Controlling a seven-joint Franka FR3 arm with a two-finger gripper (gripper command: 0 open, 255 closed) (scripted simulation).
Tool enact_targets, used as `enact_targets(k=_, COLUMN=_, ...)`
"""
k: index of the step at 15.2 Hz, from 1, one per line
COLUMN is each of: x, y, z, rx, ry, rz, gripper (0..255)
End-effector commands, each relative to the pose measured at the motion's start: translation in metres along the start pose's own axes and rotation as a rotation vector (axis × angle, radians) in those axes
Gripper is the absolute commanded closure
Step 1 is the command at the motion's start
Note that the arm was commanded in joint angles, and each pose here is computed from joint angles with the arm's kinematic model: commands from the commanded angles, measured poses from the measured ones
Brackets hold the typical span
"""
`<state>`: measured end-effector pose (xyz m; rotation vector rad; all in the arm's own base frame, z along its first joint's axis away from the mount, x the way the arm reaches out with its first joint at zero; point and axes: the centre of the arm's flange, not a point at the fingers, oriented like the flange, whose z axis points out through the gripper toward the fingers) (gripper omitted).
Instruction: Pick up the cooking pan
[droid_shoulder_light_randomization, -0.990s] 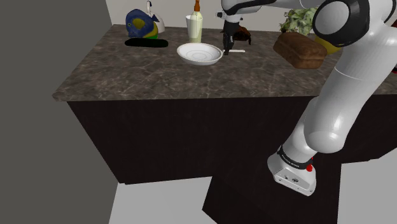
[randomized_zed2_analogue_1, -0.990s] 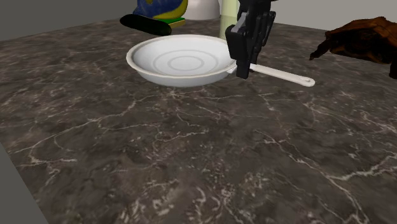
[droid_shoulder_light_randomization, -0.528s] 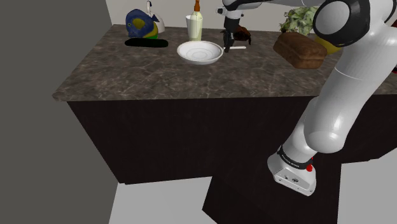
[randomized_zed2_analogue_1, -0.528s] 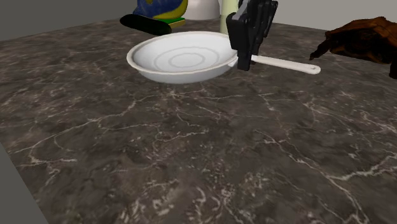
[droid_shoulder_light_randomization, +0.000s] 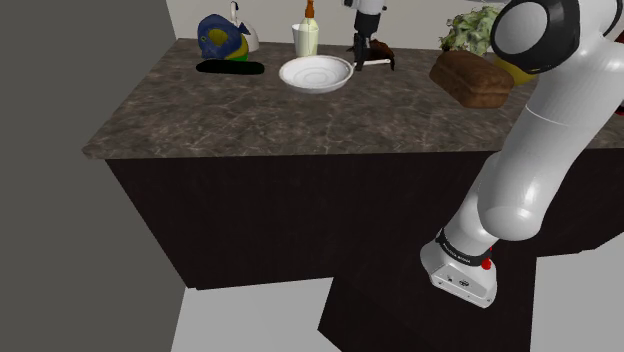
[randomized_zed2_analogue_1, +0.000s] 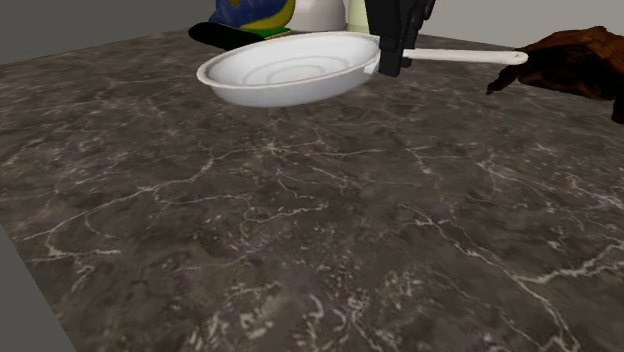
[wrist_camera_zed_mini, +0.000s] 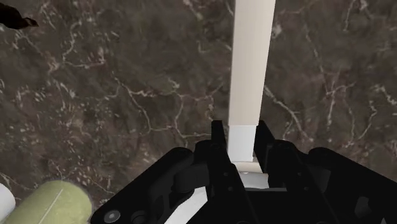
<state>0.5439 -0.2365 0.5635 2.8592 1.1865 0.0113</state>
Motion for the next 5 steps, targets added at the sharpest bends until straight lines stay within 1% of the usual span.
enact_targets(k=1, x=0.000, y=0.000, z=-0.012, rx=-0.001, ry=0.001, rz=0.000, gripper=255)
enact_targets(k=3, x=0.000, y=0.001, z=-0.023, rx=-0.001, ry=0.001, rz=0.000, gripper=255)
enact_targets(k=5, x=0.000, y=0.001, z=-0.023, rx=-0.001, ry=0.001, rz=0.000, gripper=255)
